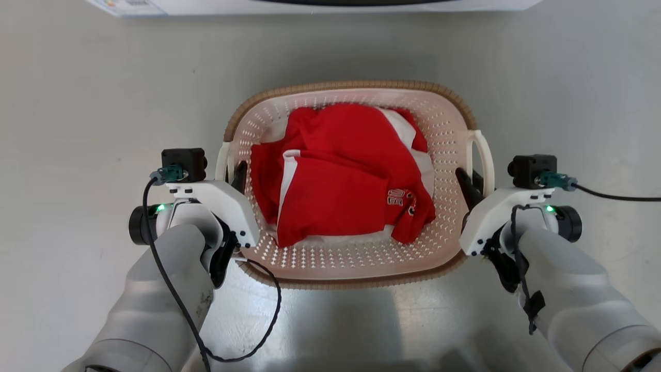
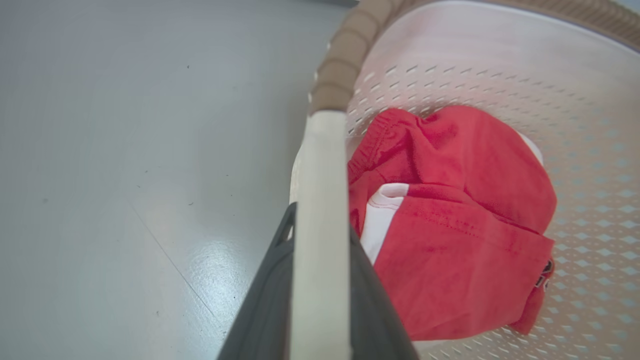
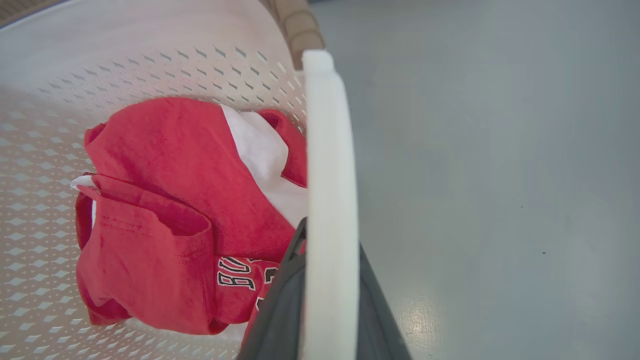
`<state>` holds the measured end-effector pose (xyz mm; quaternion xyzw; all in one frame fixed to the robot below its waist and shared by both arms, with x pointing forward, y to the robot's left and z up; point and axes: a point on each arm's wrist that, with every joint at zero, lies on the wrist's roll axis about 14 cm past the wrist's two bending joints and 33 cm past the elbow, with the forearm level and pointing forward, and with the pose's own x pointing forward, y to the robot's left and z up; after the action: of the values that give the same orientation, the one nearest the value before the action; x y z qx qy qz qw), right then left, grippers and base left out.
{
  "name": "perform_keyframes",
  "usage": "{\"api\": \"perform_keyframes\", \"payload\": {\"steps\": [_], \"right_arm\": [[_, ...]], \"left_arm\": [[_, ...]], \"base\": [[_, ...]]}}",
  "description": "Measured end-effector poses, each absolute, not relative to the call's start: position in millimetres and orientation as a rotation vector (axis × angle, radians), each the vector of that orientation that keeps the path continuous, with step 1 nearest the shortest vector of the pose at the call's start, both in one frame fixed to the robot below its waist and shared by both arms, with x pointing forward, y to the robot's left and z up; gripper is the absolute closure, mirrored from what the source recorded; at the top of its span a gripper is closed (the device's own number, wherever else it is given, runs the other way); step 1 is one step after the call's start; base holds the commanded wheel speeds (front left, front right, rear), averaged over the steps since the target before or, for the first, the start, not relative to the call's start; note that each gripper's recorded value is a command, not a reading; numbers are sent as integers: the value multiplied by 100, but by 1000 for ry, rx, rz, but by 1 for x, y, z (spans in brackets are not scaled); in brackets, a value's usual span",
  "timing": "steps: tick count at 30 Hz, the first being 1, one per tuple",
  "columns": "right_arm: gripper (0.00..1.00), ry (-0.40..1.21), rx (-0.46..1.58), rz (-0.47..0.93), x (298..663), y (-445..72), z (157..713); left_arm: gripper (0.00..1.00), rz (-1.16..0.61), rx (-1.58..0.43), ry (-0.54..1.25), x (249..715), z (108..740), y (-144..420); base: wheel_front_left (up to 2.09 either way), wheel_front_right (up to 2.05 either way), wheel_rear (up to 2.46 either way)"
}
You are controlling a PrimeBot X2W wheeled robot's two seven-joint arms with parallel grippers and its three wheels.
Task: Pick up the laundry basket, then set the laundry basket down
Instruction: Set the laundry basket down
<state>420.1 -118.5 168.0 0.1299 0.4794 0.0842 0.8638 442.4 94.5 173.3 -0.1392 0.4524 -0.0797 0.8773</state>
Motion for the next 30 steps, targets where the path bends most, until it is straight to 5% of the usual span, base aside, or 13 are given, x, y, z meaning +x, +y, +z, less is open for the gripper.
{"api": "perform_keyframes", "payload": {"steps": [25, 26, 28, 29, 30], "right_arm": [[100, 1009, 258, 175, 430, -124, 134], [85, 1008, 259, 172, 431, -125, 134], [56, 1006, 259, 172, 431, -125, 133], [3, 1003, 257, 171, 432, -126, 134], [0, 1000, 254, 168, 433, -127, 134]], "left_arm": [[100, -133, -285, 944, 447, 144, 98], [100, -134, -285, 944, 448, 144, 97], [67, -136, -281, 944, 448, 143, 97], [46, -139, -274, 945, 448, 143, 98], [0, -142, -272, 946, 448, 143, 98]], "base": [[0, 0, 0], [0, 0, 0], [0, 0, 0], [0, 0, 0], [0, 0, 0]]}}
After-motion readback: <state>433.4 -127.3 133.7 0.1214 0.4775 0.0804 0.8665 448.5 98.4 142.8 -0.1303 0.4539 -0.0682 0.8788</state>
